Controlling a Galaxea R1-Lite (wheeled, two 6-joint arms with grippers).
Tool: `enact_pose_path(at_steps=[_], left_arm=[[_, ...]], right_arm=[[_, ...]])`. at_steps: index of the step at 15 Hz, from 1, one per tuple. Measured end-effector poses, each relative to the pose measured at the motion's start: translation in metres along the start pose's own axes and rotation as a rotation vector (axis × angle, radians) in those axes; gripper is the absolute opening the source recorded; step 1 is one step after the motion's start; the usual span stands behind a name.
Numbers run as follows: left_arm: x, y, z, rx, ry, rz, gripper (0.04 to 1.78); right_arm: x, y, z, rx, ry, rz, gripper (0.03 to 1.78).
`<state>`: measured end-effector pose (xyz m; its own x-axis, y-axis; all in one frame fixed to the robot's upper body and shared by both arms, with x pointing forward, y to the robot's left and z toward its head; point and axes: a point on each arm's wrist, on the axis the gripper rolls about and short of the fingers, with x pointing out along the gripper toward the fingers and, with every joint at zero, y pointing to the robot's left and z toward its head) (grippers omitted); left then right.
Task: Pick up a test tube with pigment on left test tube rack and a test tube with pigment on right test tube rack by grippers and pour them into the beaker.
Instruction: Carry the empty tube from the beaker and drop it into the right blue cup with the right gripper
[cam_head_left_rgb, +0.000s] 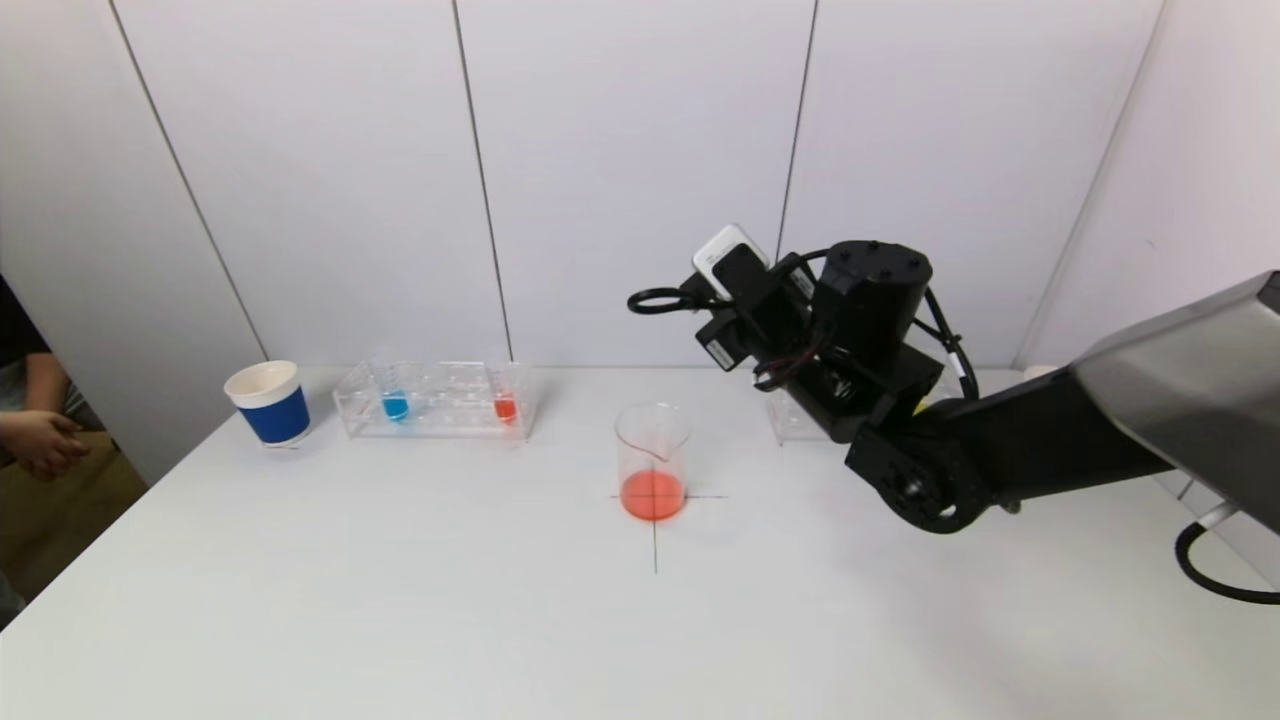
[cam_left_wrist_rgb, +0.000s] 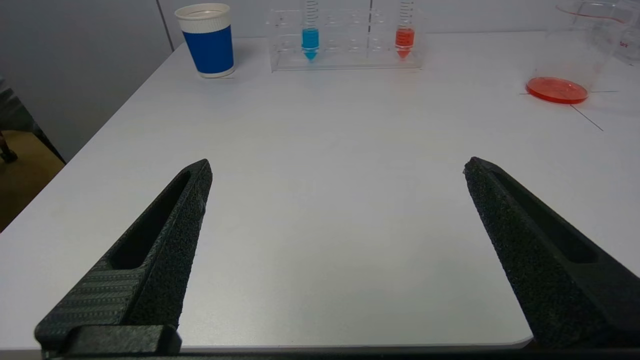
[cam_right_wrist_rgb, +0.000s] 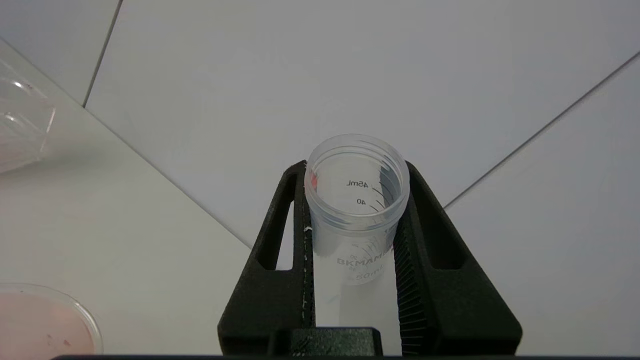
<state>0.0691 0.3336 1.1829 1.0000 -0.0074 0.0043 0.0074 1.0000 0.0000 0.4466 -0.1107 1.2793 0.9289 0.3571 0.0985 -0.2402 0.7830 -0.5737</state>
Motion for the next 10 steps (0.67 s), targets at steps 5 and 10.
enact_pose_path(at_steps=[5, 10], left_arm=[[0.0, 0.0, 0.0, 0.0, 0.0, 0.0, 1.76], [0.0, 0.0, 0.0, 0.0, 0.0, 0.0, 1.76]], right_arm=[[-0.005, -0.038, 0.012, 0.2, 0.059, -0.072, 0.51], [-0.007, -0.087, 0.02, 0.397, 0.053, -0.187, 0.51]])
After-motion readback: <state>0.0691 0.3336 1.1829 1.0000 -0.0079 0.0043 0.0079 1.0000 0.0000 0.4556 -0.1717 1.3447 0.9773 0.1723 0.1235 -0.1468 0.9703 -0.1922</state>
